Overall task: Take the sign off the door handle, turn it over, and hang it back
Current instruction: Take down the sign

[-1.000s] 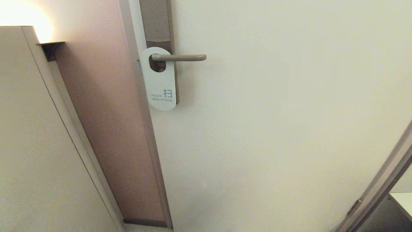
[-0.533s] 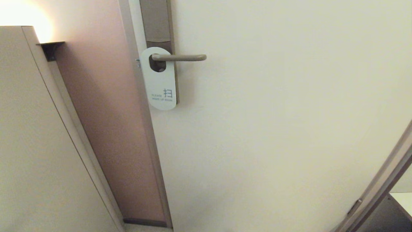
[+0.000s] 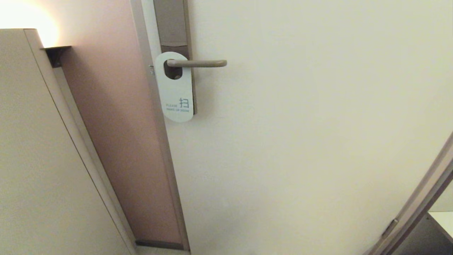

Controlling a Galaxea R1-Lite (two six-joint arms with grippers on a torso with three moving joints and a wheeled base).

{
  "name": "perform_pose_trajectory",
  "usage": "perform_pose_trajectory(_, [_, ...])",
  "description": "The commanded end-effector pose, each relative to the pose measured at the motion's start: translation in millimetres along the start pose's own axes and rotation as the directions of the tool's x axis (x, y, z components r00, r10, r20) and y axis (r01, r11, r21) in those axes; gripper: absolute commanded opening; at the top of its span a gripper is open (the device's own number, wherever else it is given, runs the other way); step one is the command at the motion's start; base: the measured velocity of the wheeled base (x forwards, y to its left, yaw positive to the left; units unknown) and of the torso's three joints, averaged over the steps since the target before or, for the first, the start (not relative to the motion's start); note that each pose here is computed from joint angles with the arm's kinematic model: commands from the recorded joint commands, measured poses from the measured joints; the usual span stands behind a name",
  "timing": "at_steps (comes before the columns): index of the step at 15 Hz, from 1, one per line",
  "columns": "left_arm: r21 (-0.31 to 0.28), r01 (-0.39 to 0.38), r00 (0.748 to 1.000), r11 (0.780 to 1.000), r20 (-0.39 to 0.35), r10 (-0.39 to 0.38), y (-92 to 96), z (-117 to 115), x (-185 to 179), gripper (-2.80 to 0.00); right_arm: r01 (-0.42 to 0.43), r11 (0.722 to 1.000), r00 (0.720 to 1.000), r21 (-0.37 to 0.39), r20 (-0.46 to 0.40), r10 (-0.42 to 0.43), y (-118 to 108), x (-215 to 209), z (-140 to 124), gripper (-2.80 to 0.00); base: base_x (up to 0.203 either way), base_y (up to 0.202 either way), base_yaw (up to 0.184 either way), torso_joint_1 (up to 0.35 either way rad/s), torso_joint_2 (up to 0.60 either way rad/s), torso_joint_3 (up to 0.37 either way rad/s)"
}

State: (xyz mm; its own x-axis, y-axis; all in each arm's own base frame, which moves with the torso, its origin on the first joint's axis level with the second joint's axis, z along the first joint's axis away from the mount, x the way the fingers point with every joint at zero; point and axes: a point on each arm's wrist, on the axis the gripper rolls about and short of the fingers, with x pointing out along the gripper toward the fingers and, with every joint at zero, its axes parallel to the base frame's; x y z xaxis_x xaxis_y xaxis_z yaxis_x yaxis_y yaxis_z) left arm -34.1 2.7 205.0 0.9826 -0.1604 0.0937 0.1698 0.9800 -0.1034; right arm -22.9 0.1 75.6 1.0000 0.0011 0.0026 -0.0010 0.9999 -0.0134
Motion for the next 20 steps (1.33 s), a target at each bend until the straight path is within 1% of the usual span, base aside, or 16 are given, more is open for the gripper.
perform_pose_trajectory(1, [-0.015,0.070,0.996,0.997,-0.050,-0.071,-0.6,26.8,21.6,-2.80,0.000,1.000,1.000,0.000,-0.001,0.000,0.0,0.1,0.1,-2.80,0.000,0.000,0.000,0.000,0.00,0.000])
perform_pose_trajectory(2, [-0.023,0.107,0.993,0.994,-0.055,-0.108,-1.7,39.6,29.4,-2.80,0.000,1.000,1.000,0.000,-0.001,0.000,0.0,0.1,0.1,-2.80,0.000,0.000,0.000,0.000,0.00,0.000])
perform_pose_trajectory(4, [-0.030,0.141,0.987,0.990,-0.075,-0.143,-4.7,56.5,45.4,-2.80,0.000,1.000,1.000,0.000,-0.001,0.000,0.0,0.1,0.1,-2.80,0.000,0.000,0.000,0.000,0.00,0.000])
perform_pose_trajectory(6, [-0.030,0.146,0.983,0.989,-0.109,-0.148,-7.8,66.0,63.6,-2.80,-0.001,1.000,1.000,0.000,-0.001,0.001,0.0,0.1,0.1,-2.80,0.000,0.000,0.000,0.000,0.00,0.000])
perform_pose_trajectory(9, [-0.028,0.148,0.978,0.989,-0.146,-0.150,-10.3,68.9,81.5,-2.80,0.000,1.000,1.000,0.000,-0.001,0.000,0.0,0.1,0.1,-2.80,0.000,0.000,0.000,0.000,0.00,0.000])
perform_pose_trajectory(11, [-0.026,0.125,0.977,0.992,-0.171,-0.127,-10.5,67.4,92.3,-2.80,0.000,1.000,1.000,0.000,-0.001,0.000,0.0,0.1,0.1,-2.80,0.000,0.000,0.000,0.000,0.00,0.000])
perform_pose_trajectory(12, [-0.021,0.088,0.979,0.996,-0.181,-0.091,-9.1,66.4,99.4,-2.80,0.000,1.000,1.000,0.000,-0.001,0.000,0.0,0.1,0.1,-2.80,0.000,0.000,0.000,0.000,0.00,0.000])
perform_pose_trajectory(14, [-0.011,-0.005,0.985,1.000,-0.171,0.003,-3.0,66.8,117.4,-2.80,-0.001,1.000,1.000,0.000,-0.002,0.001,0.0,0.1,-0.1,-2.80,0.000,0.000,0.000,0.000,0.00,0.000])
perform_pose_trajectory(15, [-0.005,-0.070,0.985,0.998,-0.161,0.068,3.7,67.1,129.4,-2.80,0.000,1.000,1.000,0.000,-0.001,0.000,0.0,0.1,0.1,-2.80,0.000,0.000,0.000,0.000,0.00,0.000])
perform_pose_trajectory(16, [-0.003,-0.114,0.981,0.994,-0.158,0.112,11.5,66.9,142.3,-2.80,0.000,1.000,1.000,0.000,-0.001,0.000,0.0,0.1,0.1,-2.80,0.000,0.000,0.000,0.000,0.00,0.000])
perform_pose_trajectory(17, [-0.007,-0.117,0.981,0.993,-0.156,0.114,18.4,66.7,151.3,-2.80,0.000,1.000,1.000,0.000,-0.001,0.000,0.0,0.1,0.1,-2.80,0.000,0.000,0.000,0.000,0.00,0.000])
perform_pose_trajectory(18, [-0.020,-0.071,0.984,0.997,-0.167,0.067,24.1,65.2,159.7,-2.80,0.000,1.000,1.000,0.000,-0.001,0.000,0.0,0.1,0.1,-2.80,0.000,0.000,0.000,0.000,0.00,0.000])
perform_pose_trajectory(20, [-0.039,-0.025,0.980,0.999,-0.199,0.017,29.6,60.1,171.8,-2.80,0.000,1.000,1.000,0.000,-0.001,0.000,0.0,0.1,0.1,-2.80,0.000,0.000,0.000,0.000,0.00,0.000])
